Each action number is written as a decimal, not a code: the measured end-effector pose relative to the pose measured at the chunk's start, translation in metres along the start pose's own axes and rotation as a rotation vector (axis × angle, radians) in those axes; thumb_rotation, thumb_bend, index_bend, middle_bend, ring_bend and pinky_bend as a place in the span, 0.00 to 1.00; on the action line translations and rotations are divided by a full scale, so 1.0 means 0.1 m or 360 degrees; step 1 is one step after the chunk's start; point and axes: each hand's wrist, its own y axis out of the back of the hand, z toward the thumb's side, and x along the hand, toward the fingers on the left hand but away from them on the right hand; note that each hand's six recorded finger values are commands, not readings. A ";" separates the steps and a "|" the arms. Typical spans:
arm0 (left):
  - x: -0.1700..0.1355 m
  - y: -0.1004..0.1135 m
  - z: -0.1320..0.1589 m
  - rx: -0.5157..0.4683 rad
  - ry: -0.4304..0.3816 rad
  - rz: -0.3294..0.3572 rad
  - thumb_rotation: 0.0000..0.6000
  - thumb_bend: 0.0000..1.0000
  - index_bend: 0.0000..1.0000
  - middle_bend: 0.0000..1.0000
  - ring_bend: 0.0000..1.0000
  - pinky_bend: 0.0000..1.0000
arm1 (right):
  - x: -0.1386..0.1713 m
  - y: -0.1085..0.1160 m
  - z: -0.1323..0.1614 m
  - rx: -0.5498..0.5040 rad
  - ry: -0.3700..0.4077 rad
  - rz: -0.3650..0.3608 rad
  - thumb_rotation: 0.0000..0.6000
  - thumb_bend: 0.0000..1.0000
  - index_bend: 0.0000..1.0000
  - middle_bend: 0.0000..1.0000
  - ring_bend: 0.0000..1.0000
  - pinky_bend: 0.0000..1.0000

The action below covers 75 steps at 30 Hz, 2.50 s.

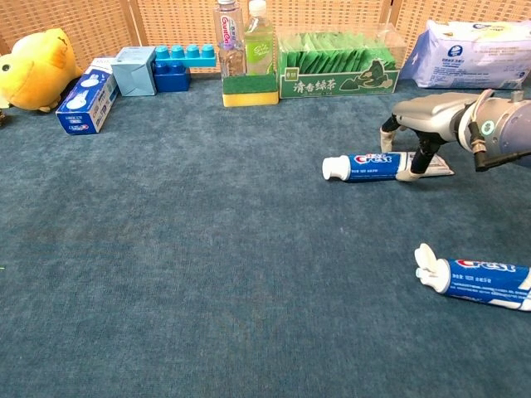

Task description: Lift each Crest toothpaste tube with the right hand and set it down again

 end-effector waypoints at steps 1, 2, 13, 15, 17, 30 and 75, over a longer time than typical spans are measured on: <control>0.00 0.00 0.00 -0.0001 0.0000 0.0003 1.00 0.31 0.17 0.04 0.00 0.08 | 0.00 0.00 0.01 -0.0006 0.0003 0.0002 1.00 0.32 0.49 0.30 0.21 0.28; -0.01 0.01 0.00 -0.0003 0.0000 0.0007 1.00 0.31 0.17 0.04 0.00 0.07 | 0.00 0.01 0.02 -0.0016 0.0007 0.0001 1.00 0.31 0.52 0.33 0.24 0.30; -0.07 0.06 -0.02 -0.0034 0.0005 0.0044 1.00 0.31 0.16 0.04 0.00 0.07 | 0.06 0.18 0.19 -0.0221 0.0129 -0.0058 1.00 0.44 0.87 0.64 0.57 0.64; -0.08 0.05 -0.02 -0.0040 0.0002 0.0042 1.00 0.31 0.16 0.04 0.00 0.07 | 0.10 0.21 0.18 -0.0265 0.0152 -0.0067 1.00 0.44 0.89 0.66 0.59 0.67; -0.08 0.04 -0.01 -0.0043 -0.0003 0.0033 1.00 0.31 0.16 0.04 0.00 0.07 | 0.14 0.24 0.17 -0.0310 0.0170 -0.0071 1.00 0.45 0.89 0.67 0.61 0.69; 0.13 -0.19 0.19 -0.0078 -0.0080 -0.0125 1.00 0.31 0.20 0.12 0.05 0.22 | 0.64 0.32 0.01 -0.0726 0.0297 0.0046 1.00 0.45 0.90 0.74 0.73 0.77; 0.88 -1.26 1.66 0.0088 -0.0769 -0.0361 1.00 0.31 0.26 0.10 0.02 0.22 | 1.17 0.35 0.47 -0.1407 0.0642 0.0455 1.00 0.46 0.90 0.76 0.74 0.78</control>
